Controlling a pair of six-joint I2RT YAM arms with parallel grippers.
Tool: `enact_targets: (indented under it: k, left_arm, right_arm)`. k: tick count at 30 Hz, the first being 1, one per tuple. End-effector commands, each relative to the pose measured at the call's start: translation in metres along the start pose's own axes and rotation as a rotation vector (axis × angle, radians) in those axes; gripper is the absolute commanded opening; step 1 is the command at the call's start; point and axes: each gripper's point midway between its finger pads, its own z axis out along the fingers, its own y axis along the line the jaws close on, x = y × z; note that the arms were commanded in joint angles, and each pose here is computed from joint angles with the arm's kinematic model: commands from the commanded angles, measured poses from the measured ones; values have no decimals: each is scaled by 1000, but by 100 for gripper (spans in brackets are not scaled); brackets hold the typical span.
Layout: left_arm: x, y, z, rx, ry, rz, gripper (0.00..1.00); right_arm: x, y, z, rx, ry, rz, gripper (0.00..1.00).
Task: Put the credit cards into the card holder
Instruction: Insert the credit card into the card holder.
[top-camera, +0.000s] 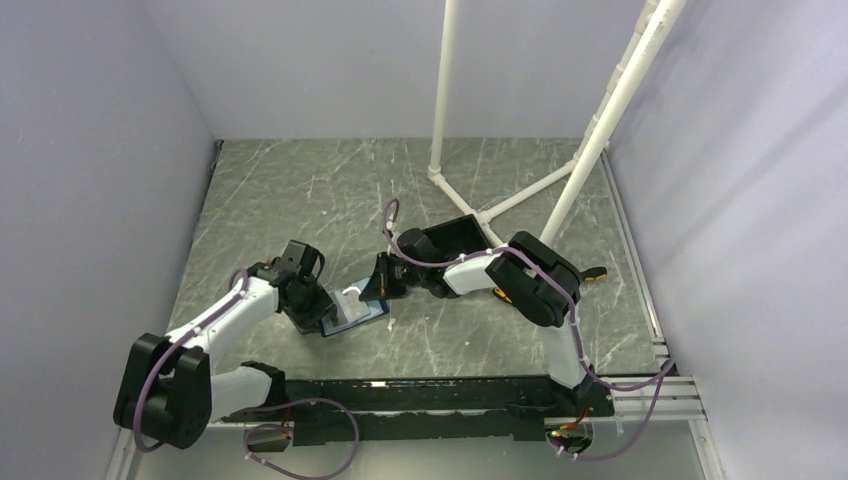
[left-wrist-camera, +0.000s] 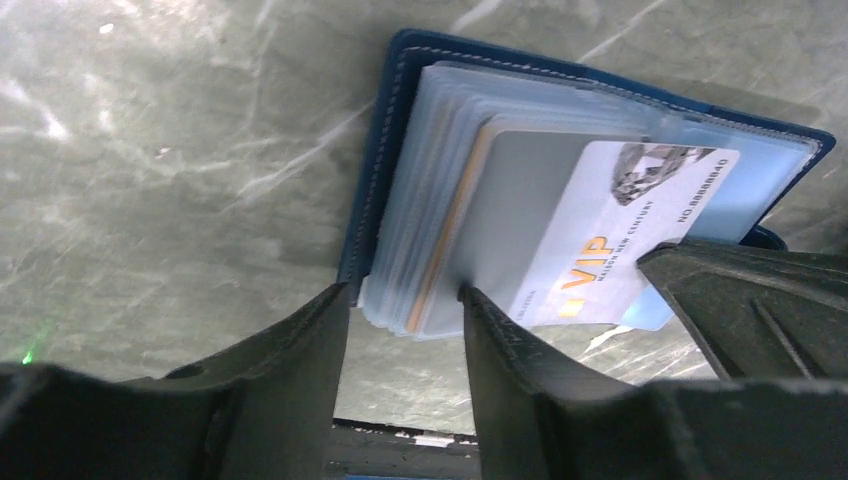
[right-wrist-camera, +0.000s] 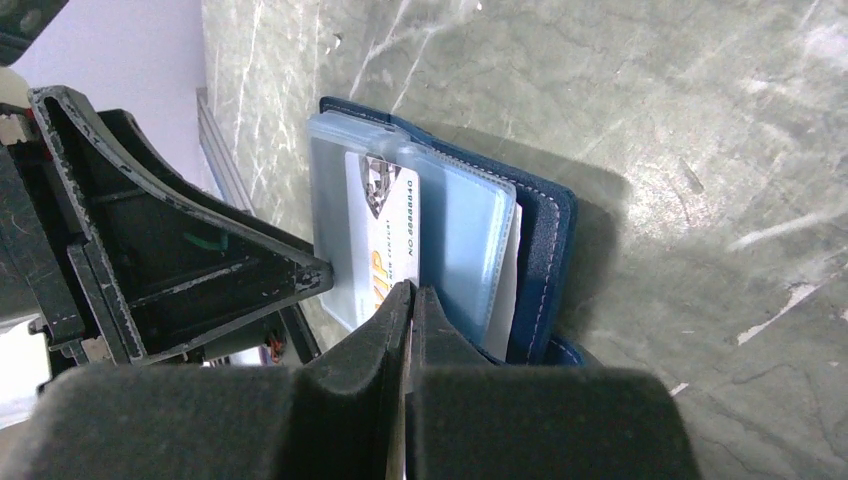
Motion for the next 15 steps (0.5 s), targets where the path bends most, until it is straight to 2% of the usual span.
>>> enact_targets:
  k: [1, 5, 8, 10, 11, 15]
  left_arm:
    - [0, 22, -7, -74, -51, -68, 57]
    - [-13, 32, -14, -134, -121, -101, 66]
    - [-19, 49, -13, -225, -148, -128, 64]
    - [-22, 56, -8, -244, -154, -147, 56]
    - [-22, 56, -4, -231, -150, -145, 46]
    - [-16, 45, 11, -153, -103, -140, 25]
  right_arm:
    - [-7, 14, -4, -26, -45, -36, 0]
    - [-7, 12, -2, -23, -36, -46, 0]
    - [-7, 12, -1, -21, -26, -58, 0]
    - [-6, 13, -1, -24, -20, -64, 0]
    - [-6, 13, -1, -25, -17, -66, 0]
    - [-3, 16, 4, -39, 10, -57, 0]
